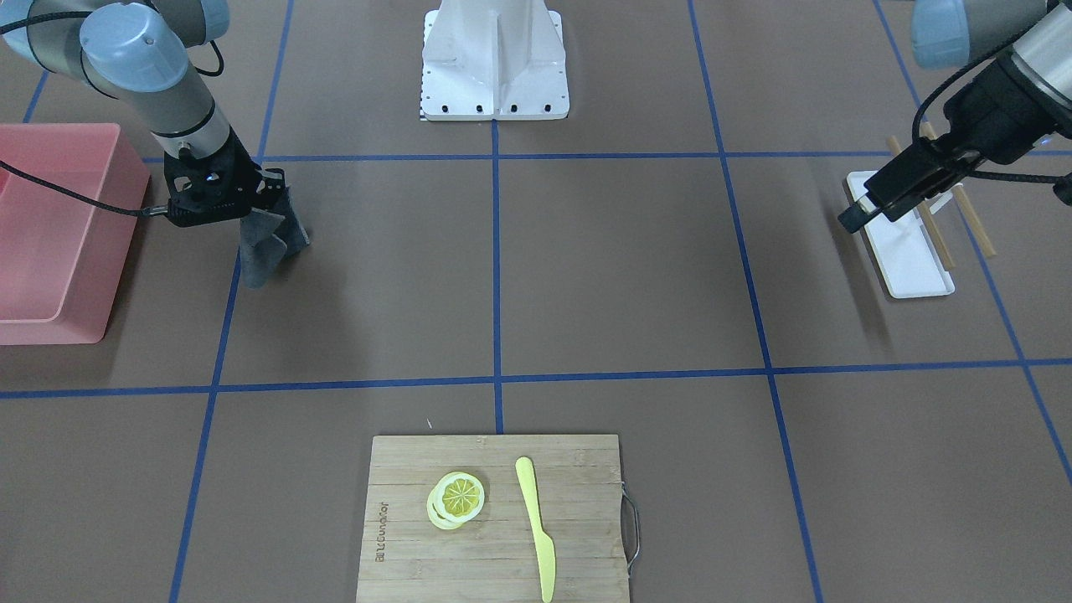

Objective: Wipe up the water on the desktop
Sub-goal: 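Wipe the towel back and forth across the table with the right gripper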

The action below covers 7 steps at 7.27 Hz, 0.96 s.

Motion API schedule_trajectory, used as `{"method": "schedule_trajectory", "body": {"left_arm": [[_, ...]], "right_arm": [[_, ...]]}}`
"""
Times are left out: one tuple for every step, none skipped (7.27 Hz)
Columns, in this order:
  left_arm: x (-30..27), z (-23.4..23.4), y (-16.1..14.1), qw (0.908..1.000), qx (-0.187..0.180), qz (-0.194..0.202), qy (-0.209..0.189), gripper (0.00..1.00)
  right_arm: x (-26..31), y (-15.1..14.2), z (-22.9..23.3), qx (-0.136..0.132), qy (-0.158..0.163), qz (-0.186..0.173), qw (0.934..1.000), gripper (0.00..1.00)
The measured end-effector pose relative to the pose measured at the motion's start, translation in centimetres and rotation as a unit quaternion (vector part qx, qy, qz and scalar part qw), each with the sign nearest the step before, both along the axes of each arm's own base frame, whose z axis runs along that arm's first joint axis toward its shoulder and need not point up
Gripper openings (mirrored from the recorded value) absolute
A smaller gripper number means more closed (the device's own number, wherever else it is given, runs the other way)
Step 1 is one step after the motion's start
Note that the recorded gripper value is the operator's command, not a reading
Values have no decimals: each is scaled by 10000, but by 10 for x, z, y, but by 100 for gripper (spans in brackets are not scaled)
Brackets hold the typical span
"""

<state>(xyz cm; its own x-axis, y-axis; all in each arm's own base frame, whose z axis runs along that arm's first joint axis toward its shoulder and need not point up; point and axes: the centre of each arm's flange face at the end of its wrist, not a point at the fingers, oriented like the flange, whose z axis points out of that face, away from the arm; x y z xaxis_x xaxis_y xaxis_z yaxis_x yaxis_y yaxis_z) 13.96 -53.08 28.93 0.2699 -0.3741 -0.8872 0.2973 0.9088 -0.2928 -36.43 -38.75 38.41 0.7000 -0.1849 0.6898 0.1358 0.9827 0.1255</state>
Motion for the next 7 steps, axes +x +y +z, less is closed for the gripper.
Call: {"method": "schedule_trajectory", "body": {"left_arm": [[-3, 2, -2, 10000, 48, -4, -27, 97], [-7, 5, -4, 9999, 98, -5, -60, 97], [-8, 6, -6, 9999, 119, -5, -78, 97], [-9, 7, -6, 9999, 128, -7, -84, 97], [-10, 7, -6, 9999, 134, -10, -85, 97], [-11, 7, -7, 9999, 136, -20, -86, 97], [-12, 7, -7, 9999, 136, -35, -87, 97]], "right_arm": [[-23, -10, -23, -19, -38, -47, 10000, 0], [-61, -17, -63, -127, -107, -38, 9999, 0], [-105, -19, -107, -322, -211, 49, 9992, 0], [-142, -20, -145, -510, -298, 156, 9981, 0], [-160, -24, -165, -634, -333, 238, 9971, 0], [-151, -27, -154, -687, -290, 272, 9968, 0], [-116, -27, -120, -637, -202, 207, 9975, 0]]}}
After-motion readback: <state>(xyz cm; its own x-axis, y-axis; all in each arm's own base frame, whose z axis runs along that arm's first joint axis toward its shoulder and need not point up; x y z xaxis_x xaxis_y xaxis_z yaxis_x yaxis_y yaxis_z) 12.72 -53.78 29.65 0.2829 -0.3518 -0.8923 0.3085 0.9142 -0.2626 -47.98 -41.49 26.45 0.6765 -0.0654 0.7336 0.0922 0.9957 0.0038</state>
